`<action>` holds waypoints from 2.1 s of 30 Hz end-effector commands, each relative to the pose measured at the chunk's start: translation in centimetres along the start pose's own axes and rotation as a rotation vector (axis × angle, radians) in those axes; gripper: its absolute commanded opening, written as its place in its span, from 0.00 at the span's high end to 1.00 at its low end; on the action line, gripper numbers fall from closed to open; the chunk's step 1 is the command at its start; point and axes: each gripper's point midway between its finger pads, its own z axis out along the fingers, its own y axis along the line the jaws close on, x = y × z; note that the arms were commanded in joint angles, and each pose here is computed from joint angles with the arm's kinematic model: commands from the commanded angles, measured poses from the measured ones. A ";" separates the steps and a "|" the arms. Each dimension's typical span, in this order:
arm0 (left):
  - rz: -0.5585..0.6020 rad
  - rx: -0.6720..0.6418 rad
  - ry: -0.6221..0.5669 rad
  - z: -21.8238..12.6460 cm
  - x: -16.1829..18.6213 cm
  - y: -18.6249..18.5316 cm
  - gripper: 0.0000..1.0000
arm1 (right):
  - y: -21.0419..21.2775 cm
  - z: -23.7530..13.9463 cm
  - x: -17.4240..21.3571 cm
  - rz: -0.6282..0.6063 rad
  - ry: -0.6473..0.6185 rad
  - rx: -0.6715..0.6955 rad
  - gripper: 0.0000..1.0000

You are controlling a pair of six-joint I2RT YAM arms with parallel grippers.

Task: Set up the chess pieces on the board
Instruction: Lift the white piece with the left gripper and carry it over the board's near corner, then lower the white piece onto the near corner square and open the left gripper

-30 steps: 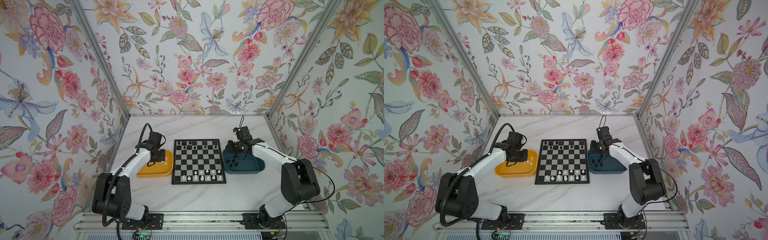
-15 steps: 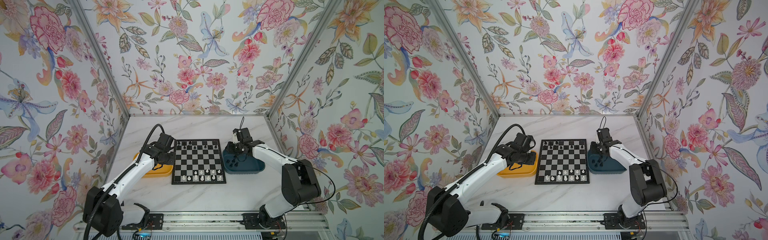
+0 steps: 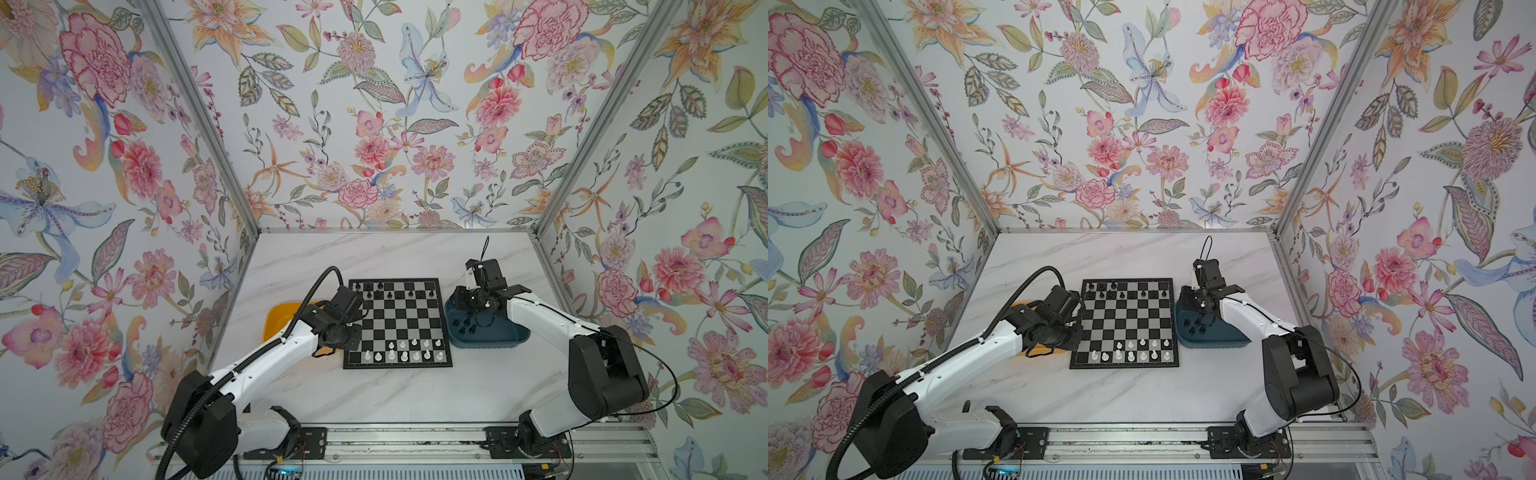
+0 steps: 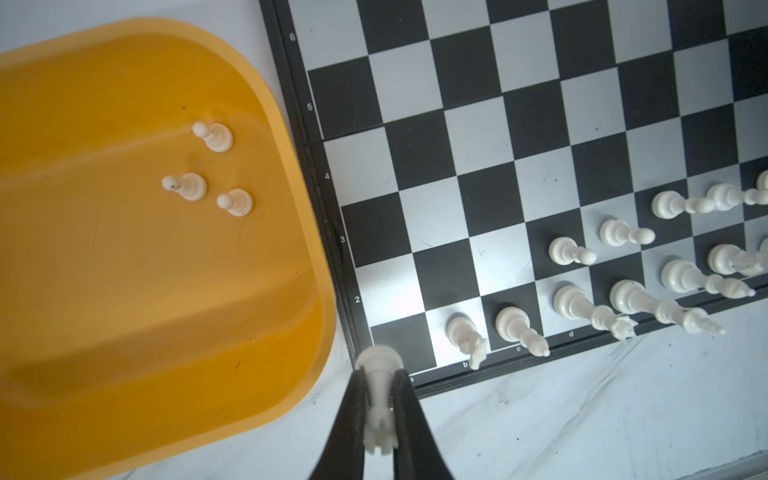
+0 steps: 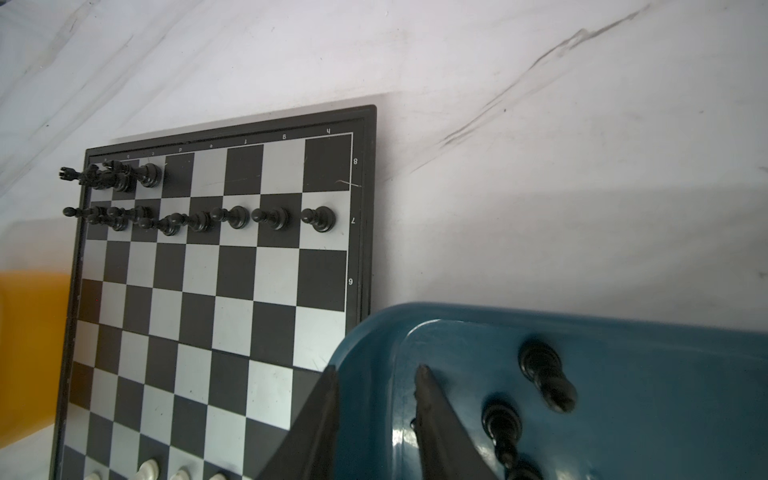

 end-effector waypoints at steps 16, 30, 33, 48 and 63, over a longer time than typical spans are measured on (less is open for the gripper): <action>0.040 0.009 0.122 3.4 3.4 -1.8 0.89 | 0.6 -0.2 0.7 -0.004 -0.003 -0.023 0.67; 0.038 -0.003 0.163 5.0 4.7 -1.6 0.86 | 0.5 0.4 1.0 -0.004 0.011 -0.022 0.67; 0.040 -0.004 0.171 5.2 4.8 -1.6 0.86 | 0.5 0.5 1.1 -0.004 0.014 -0.023 0.67; 0.045 -0.003 0.188 5.6 4.9 -1.7 0.76 | 0.5 1.0 1.3 0.001 0.027 -0.023 0.67; 0.048 -0.035 0.157 4.6 3.8 -1.3 0.74 | 0.6 0.8 1.2 -0.001 0.022 -0.022 0.67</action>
